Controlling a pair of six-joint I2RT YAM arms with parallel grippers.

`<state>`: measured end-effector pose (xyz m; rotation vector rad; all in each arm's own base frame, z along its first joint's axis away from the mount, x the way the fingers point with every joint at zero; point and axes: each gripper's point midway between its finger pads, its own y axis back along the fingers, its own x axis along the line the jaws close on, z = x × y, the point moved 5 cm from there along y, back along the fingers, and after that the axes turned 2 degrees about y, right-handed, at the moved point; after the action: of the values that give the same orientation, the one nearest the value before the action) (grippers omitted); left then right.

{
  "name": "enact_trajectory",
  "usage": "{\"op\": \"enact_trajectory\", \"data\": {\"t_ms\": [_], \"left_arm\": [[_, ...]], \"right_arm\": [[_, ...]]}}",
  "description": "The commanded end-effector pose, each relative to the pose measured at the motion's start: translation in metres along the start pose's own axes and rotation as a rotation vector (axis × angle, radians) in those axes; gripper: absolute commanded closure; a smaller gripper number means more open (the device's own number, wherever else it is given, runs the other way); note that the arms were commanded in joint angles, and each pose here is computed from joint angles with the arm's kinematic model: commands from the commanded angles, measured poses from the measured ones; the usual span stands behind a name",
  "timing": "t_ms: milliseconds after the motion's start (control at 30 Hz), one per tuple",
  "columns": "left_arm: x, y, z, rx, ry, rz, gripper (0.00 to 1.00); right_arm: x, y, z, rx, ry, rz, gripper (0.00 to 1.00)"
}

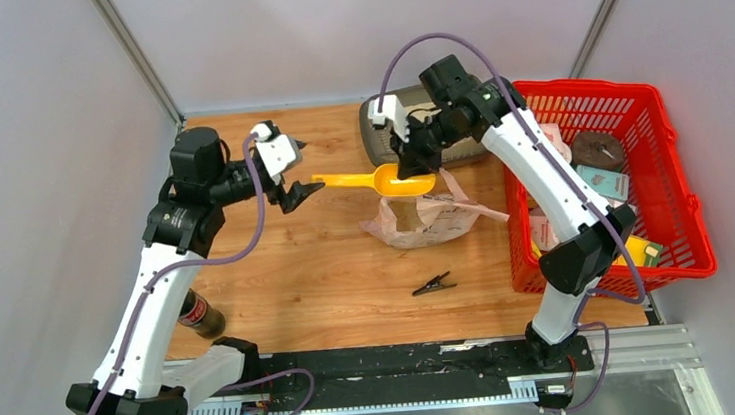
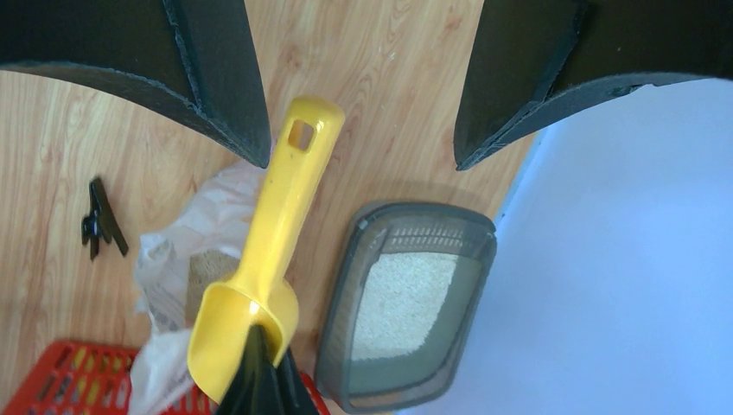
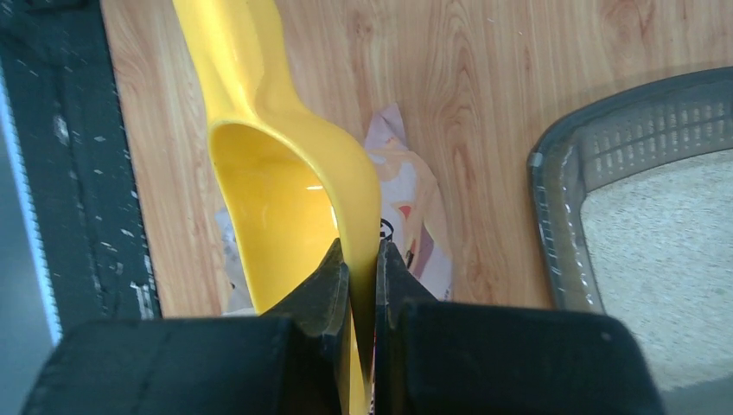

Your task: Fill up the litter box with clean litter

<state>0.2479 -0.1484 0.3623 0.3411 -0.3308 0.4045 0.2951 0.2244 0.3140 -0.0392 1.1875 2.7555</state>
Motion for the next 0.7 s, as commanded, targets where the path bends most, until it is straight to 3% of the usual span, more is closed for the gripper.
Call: {"op": "enact_trajectory", "data": {"t_ms": [0, 67, 233, 433, 667], "left_arm": [[0.018, 0.007, 0.038, -0.192, 0.172, 0.120, 0.15], [0.017, 0.004, 0.050, -0.265, 0.271, 0.089, 0.15], [0.022, -0.012, 0.055, -0.336, 0.508, 0.039, 0.14], [0.037, -0.028, 0.080, -0.416, 0.629, -0.106, 0.14], [0.041, -0.038, 0.087, -0.428, 0.637, -0.161, 0.17]], "right_arm": [[0.003, 0.037, 0.019, -0.237, -0.105, 0.054, 1.00], [0.000, 0.052, 0.024, -0.375, -0.196, 0.128, 1.00], [0.002, 0.058, 0.041, -0.514, -0.244, 0.237, 1.00], [-0.004, 0.047, 0.049, -0.587, -0.345, 0.341, 1.00], [-0.013, 0.038, 0.056, -0.623, -0.405, 0.451, 0.99]]}}
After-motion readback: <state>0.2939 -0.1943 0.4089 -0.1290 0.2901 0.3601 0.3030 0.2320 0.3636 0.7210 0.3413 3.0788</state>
